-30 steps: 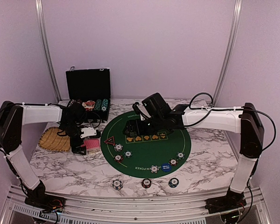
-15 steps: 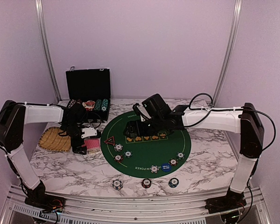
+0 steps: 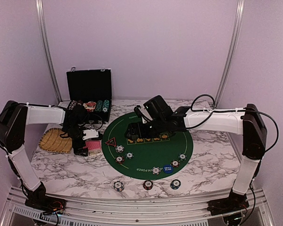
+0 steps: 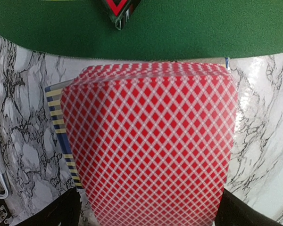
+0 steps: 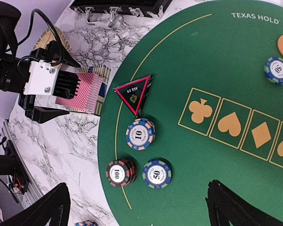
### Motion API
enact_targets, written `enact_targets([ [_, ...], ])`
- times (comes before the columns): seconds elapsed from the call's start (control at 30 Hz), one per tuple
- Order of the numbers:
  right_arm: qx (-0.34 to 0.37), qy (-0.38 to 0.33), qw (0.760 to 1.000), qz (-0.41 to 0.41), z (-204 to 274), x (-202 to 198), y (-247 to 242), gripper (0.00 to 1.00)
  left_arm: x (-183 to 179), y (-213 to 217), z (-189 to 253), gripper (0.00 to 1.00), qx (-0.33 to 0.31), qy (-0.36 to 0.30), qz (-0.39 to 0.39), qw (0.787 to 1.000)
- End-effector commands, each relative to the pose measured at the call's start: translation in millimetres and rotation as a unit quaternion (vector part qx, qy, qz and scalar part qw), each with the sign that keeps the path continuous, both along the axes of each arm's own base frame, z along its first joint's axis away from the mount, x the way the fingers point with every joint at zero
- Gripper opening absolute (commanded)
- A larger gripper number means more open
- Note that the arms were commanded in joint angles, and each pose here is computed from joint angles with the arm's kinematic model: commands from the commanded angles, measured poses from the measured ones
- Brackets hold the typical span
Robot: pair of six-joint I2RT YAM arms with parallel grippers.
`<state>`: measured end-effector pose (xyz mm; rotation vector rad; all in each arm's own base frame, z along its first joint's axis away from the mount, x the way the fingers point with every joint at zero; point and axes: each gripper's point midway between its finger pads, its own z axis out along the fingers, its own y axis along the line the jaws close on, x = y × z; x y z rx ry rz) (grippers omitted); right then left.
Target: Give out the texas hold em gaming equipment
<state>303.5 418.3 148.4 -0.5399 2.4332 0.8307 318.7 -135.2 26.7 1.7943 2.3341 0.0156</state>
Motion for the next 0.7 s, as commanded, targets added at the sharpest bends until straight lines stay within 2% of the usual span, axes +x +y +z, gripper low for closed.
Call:
enact_targets([
  [0.0,0.023,-0.006,1.000,0.006,15.9,-4.9,6.2,0.99,-2.0,-0.8,-10.3,0.99,0.007,0.014,-0.007,1.000],
  [0.33,0.040,0.012,0.999,0.004,8.8,-7.5,11.1,0.99,2.3,-2.0,-5.3,0.98,0.006,0.005,-0.012,1.000],
  [0.47,0.050,0.019,0.999,0.008,7.3,-8.1,15.9,0.99,-1.4,0.5,-4.3,0.91,0.010,0.003,-0.017,1.000],
  [0.67,0.061,0.027,0.998,0.010,5.8,-8.6,21.0,0.99,1.4,-0.3,-0.2,0.75,0.007,-0.006,-0.011,1.000],
])
